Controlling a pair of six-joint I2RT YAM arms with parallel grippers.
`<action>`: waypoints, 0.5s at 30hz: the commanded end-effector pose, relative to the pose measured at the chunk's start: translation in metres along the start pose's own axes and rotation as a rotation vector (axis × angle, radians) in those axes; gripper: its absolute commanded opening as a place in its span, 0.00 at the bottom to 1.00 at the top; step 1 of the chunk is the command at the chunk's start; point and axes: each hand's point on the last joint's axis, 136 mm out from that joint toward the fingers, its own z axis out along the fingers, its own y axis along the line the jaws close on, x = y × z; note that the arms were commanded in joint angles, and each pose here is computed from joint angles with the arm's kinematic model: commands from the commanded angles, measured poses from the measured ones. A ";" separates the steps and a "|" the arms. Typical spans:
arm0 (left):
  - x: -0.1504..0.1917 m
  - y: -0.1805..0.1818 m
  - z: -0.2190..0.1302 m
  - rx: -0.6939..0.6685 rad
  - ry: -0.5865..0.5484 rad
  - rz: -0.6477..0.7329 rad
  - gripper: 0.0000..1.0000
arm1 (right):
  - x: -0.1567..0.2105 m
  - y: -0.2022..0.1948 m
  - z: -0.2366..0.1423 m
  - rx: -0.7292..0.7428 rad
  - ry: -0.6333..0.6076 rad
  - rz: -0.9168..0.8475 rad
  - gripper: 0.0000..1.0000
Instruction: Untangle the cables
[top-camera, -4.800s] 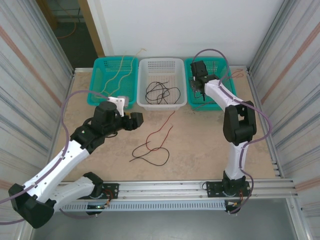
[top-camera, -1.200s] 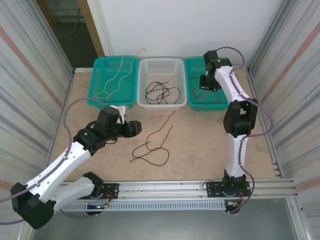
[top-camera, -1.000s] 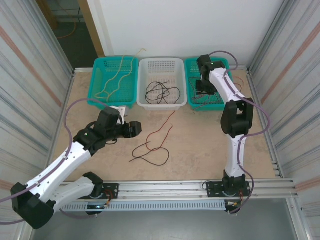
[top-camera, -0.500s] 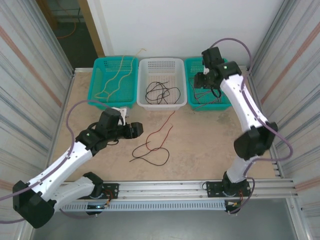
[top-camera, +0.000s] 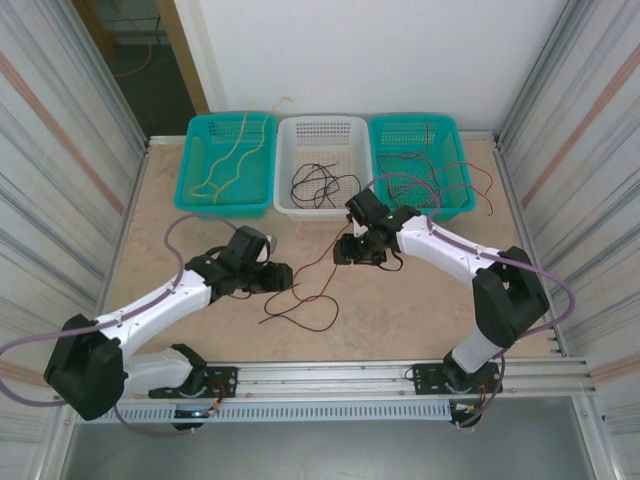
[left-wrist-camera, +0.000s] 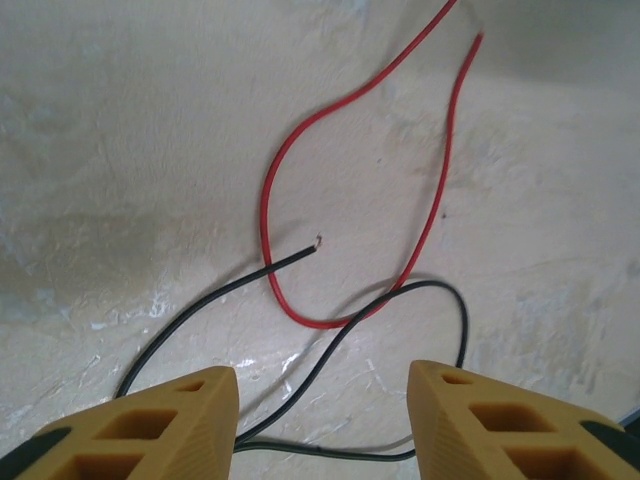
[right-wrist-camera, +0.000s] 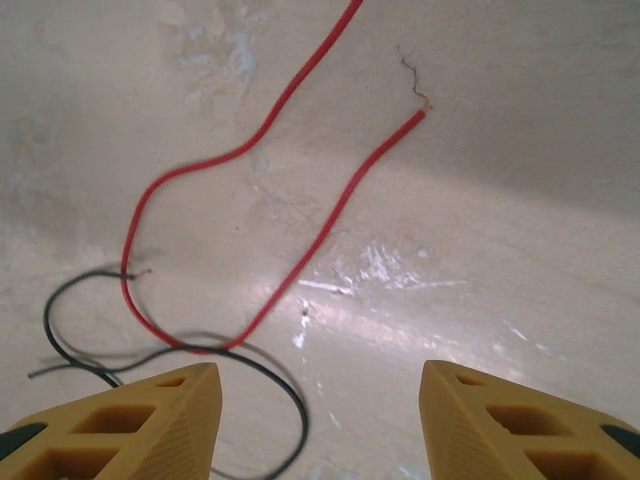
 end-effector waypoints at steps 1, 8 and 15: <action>0.006 -0.002 0.002 0.004 0.014 -0.005 0.48 | -0.018 0.018 0.016 -0.051 -0.066 0.076 0.53; 0.007 0.004 -0.010 -0.024 -0.012 -0.007 0.48 | -0.042 0.024 0.046 0.036 -0.186 0.151 0.49; 0.003 0.007 -0.026 -0.046 -0.056 0.014 0.49 | -0.059 0.012 0.068 0.162 -0.217 0.195 0.44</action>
